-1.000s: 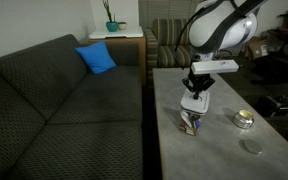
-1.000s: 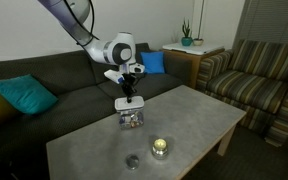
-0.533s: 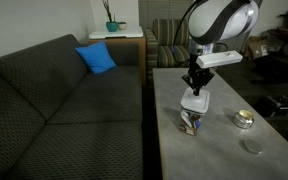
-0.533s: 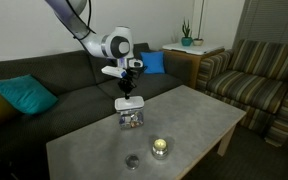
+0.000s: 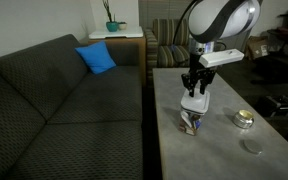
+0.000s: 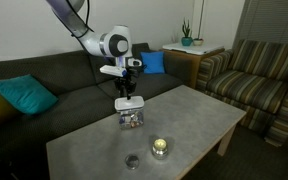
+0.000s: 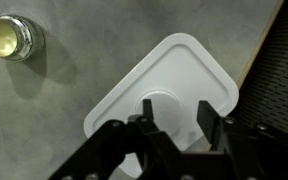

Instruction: Press the button on the white lid then remove the lid from the jar and put it on the table

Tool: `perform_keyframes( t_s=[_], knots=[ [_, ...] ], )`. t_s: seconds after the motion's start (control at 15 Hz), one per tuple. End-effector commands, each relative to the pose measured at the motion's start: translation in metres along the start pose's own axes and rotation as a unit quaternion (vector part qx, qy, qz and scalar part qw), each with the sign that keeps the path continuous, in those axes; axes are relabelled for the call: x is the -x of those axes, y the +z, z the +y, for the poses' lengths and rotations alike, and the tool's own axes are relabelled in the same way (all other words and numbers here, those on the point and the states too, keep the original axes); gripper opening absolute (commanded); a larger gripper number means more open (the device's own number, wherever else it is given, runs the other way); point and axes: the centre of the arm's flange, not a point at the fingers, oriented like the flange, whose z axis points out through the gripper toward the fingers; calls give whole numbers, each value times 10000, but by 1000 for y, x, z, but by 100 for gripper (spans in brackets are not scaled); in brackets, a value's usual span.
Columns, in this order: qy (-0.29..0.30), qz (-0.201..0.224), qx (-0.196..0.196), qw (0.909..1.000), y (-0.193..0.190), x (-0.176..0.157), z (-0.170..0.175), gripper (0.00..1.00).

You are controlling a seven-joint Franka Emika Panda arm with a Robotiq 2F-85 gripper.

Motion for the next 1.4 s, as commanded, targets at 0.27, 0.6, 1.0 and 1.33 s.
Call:
perform_keyframes(
  t_s=[0.27, 0.6, 1.0, 1.33],
  knots=[
    [-145, -105, -67, 9998, 1, 5, 5, 100],
    [-51, -204, -107, 9997, 16, 2, 10, 100],
    [-9, -140, -178, 9997, 21, 0, 12, 99],
    [121, -112, -290, 9994, 24, -6, 10, 84]
  ],
)
